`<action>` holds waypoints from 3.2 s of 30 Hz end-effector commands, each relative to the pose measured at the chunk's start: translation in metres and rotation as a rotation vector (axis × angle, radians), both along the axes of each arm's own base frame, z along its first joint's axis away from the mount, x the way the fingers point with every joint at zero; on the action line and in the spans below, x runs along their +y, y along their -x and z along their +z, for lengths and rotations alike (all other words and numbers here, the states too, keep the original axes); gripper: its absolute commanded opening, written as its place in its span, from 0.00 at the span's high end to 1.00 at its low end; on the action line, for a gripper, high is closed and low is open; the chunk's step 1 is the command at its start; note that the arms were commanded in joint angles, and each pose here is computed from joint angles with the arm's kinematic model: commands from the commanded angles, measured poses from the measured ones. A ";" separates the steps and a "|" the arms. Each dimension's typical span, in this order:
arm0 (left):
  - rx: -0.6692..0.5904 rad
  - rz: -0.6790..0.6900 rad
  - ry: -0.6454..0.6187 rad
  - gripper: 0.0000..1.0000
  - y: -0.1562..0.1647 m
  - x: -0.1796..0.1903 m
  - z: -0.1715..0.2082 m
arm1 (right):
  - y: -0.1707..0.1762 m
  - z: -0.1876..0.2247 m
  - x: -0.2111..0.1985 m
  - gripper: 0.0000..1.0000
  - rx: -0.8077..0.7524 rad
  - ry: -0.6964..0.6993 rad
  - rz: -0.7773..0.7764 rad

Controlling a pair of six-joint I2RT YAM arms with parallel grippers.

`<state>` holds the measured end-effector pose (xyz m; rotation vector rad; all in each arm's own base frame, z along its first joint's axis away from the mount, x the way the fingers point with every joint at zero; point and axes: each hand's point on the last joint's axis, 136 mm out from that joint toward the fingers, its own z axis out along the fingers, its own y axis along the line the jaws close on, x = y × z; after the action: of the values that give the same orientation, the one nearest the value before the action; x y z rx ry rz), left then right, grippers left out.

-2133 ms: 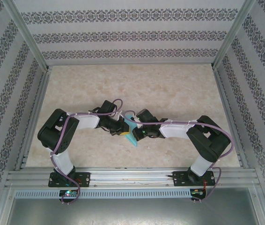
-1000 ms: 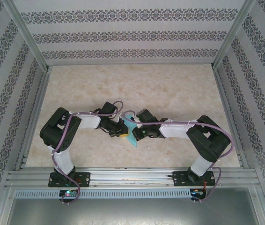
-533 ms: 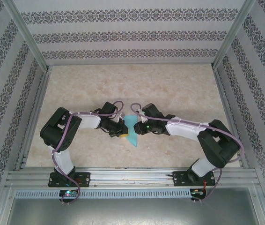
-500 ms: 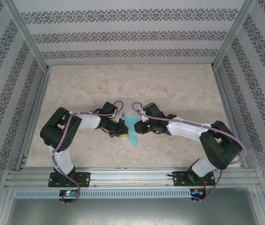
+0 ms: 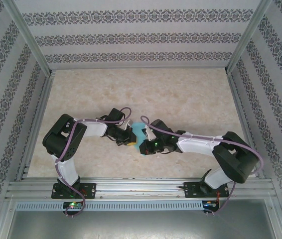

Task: Fold a paper plane with a square sheet of paper (fold left side to right side)
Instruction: Third fold the triangle at the center of the table.

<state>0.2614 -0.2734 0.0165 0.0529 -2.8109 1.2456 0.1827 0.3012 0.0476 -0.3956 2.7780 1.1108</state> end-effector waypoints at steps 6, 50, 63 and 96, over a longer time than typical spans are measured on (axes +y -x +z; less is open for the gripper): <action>0.096 0.029 -0.164 0.93 0.021 0.023 -0.047 | -0.008 -0.013 0.007 1.00 0.048 0.010 -0.054; 0.092 0.020 -0.190 0.93 0.019 0.025 -0.044 | 0.046 -0.045 -0.039 1.00 0.261 0.154 -0.083; 0.087 0.031 -0.167 0.93 0.017 0.022 -0.040 | 0.002 0.015 -0.006 1.00 0.111 -0.013 -0.080; -0.112 0.058 0.085 0.88 0.015 0.003 0.036 | 0.017 -0.081 -0.058 1.00 0.233 0.351 -0.195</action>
<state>0.2512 -0.2631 0.0472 0.0731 -2.8939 1.3264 0.1844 0.2883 0.0124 -0.1138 2.9882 0.9912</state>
